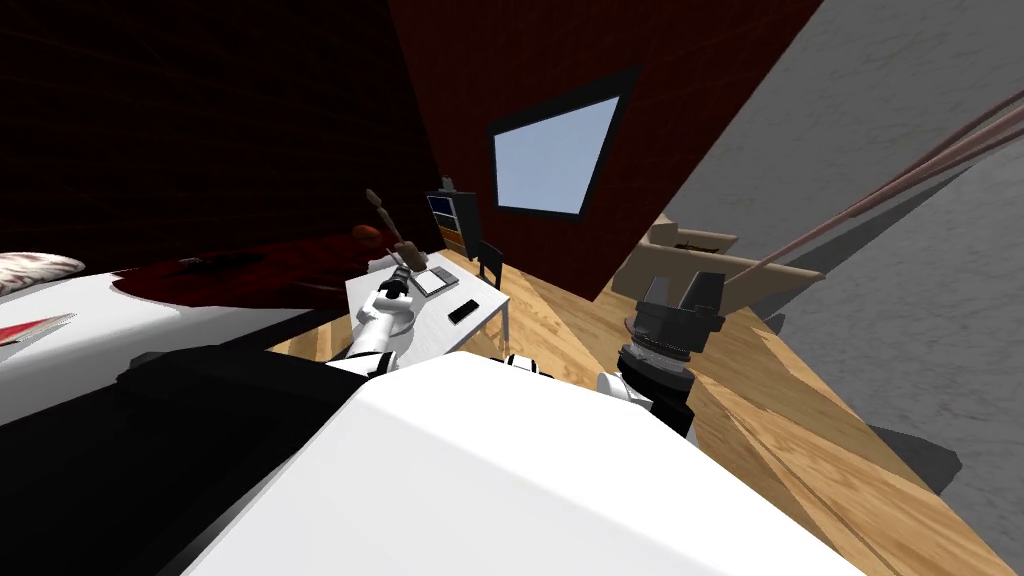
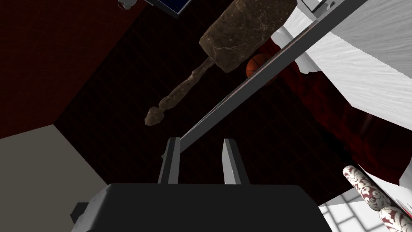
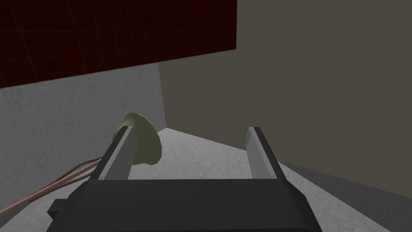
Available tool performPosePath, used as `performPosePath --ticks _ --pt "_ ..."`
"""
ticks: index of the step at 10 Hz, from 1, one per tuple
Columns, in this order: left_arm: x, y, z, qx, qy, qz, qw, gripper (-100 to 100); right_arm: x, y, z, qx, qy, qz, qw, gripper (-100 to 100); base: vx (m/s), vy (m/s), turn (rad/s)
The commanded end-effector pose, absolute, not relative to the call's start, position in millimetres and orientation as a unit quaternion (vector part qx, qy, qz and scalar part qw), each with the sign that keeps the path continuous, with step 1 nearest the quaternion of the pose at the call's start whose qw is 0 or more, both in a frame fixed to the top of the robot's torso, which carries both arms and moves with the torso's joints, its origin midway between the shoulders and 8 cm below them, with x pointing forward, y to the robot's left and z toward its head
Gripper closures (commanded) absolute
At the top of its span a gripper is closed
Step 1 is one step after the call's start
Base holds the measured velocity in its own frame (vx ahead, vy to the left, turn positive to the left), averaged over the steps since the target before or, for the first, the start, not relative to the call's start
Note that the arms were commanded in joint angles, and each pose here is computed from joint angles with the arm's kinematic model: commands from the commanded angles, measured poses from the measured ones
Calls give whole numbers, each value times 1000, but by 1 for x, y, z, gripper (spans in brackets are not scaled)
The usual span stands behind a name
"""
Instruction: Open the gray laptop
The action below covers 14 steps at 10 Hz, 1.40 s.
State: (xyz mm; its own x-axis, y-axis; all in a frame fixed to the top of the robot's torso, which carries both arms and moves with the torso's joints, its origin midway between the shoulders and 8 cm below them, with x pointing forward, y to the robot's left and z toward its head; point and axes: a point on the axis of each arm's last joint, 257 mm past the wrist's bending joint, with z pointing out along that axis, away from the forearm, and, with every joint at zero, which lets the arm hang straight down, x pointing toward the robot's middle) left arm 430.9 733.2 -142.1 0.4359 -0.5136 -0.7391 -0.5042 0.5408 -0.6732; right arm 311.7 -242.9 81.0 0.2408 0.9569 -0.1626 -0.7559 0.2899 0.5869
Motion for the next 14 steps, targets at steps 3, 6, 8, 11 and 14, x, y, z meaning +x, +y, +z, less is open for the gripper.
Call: performPosePath --ticks 3,6,8,11,14 --pt "411 760 -154 -478 571 81 662 100 312 -243 81 199 253 562 762 0 -19 -36 -169" --pt "396 778 -155 -473 591 137 639 100 312 -243 81 199 253 562 762 0 -16 -35 -162" --pt "389 785 -155 -472 597 157 629 100 312 -243 81 199 253 562 762 0 -4 -23 -88" --pt "382 795 -133 -486 572 157 642 -100 312 -243 81 199 253 562 762 0 60 -31 38" --pt "369 809 -113 -501 547 165 650 -100 312 -243 81 199 253 562 762 0 125 -58 63"
